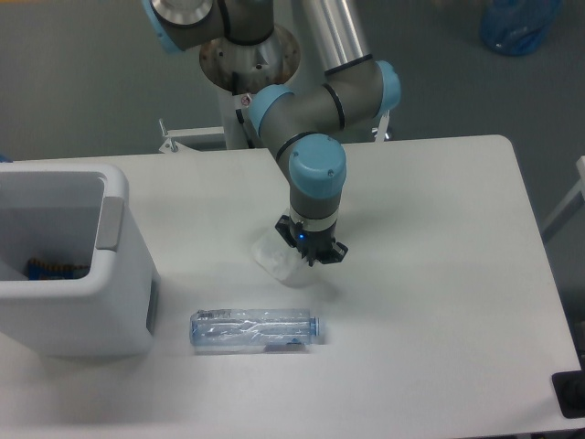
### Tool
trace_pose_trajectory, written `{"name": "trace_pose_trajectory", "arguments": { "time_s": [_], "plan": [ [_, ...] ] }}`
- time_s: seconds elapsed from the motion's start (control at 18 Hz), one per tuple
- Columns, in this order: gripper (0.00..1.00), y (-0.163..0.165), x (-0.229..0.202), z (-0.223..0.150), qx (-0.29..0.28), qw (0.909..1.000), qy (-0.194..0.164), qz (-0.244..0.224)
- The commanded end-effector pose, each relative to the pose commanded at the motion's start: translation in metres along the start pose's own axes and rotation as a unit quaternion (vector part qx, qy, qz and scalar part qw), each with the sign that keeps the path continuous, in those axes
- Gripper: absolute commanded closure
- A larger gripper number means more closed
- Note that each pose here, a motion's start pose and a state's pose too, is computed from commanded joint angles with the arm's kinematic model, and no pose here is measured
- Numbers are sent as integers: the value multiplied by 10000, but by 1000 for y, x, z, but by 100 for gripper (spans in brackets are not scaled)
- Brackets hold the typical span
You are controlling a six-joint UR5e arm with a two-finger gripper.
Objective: Place the trash in the trash can
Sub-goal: 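Close the gripper on the crumpled white tissue, then carry the tissue to the white trash bin and release it inside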
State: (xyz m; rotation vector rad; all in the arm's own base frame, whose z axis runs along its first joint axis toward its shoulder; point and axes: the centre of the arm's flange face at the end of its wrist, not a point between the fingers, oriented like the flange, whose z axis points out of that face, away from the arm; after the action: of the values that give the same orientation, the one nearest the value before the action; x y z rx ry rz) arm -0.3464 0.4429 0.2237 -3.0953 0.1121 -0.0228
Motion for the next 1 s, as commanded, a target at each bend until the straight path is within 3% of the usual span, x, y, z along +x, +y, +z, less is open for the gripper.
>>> {"name": "trace_pose_trajectory", "arguments": {
  "time_s": [0.5,0.78,1.0],
  "plan": [
    [100,-3,-23,-102,1044,9936,177,-382],
    [100,-23,-21,-164,1950,9779,268,-703],
    [100,-36,-2,-220,2695,9581,412,-882]
  ]
}}
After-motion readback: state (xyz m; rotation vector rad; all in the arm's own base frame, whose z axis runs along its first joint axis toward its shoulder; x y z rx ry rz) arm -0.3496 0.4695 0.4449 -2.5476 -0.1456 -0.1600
